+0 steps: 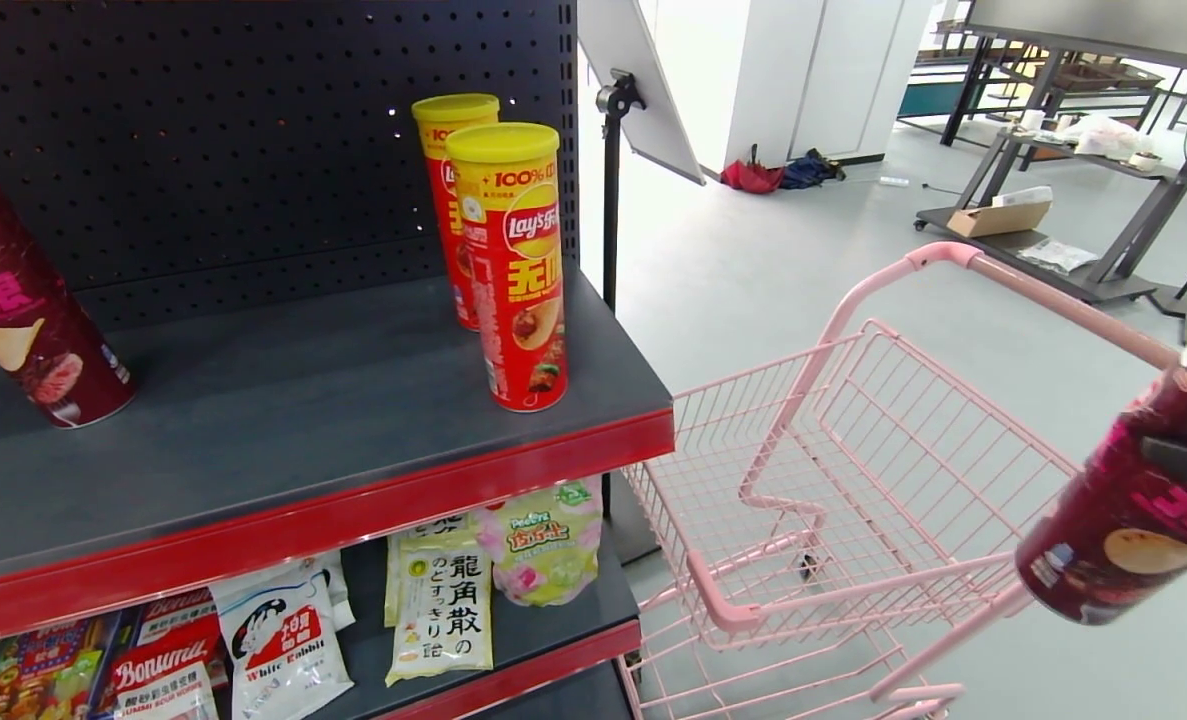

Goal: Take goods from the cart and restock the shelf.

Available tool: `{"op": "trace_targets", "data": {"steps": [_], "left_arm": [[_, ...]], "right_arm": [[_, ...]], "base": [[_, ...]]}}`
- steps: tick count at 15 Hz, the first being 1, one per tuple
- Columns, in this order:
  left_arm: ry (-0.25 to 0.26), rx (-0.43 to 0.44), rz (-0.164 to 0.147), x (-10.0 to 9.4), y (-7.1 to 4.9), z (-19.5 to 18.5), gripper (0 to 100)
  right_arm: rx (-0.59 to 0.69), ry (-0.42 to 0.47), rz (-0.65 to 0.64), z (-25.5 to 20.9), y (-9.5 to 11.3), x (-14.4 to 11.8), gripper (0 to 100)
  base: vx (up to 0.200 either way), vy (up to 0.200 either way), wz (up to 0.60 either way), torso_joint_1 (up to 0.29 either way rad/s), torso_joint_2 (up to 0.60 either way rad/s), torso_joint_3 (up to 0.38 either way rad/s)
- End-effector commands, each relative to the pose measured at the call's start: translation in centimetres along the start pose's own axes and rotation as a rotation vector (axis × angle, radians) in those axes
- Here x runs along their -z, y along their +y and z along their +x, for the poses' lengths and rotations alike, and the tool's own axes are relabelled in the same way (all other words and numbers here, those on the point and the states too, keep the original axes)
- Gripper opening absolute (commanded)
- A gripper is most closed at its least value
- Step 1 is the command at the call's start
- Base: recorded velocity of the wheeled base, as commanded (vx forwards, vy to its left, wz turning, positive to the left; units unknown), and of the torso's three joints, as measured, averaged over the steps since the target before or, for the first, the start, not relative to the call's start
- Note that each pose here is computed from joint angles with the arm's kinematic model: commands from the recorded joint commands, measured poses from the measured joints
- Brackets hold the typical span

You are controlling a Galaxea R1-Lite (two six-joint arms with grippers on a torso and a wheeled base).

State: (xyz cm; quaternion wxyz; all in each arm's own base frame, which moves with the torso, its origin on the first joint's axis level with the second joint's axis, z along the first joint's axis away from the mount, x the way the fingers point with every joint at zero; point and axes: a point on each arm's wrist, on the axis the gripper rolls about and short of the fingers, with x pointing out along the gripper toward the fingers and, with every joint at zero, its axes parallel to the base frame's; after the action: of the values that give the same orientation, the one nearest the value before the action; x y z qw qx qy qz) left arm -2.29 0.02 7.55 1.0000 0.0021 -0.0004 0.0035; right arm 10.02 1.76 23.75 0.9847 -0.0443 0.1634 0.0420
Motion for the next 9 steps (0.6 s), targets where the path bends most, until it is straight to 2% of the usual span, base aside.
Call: {"op": "trace_targets", "data": {"steps": [1,8,9], "left_arm": [[0.001,-0.001,0.0,0.0,0.0,0.0,100],[0.001,-0.001,0.0,0.0,0.0,0.0,100],[0.001,-0.001,0.0,0.0,0.0,0.0,100]], "right_arm": [[0.041,-0.075,-0.008,-3.2,-0.5,1.9,0],[0.03,-0.076,-0.045,-3.7,-0.5,2.9,0],[0.028,-0.072,-0.047,-3.7,-0.5,3.0,0]], "base": [[0.0,0.0,0.0,0.0,0.0,0.0],[0.0,0.0,0.0,0.0,0.0,0.0],[0.0,0.0,0.0,0.085,-0.27,-0.163]]}}
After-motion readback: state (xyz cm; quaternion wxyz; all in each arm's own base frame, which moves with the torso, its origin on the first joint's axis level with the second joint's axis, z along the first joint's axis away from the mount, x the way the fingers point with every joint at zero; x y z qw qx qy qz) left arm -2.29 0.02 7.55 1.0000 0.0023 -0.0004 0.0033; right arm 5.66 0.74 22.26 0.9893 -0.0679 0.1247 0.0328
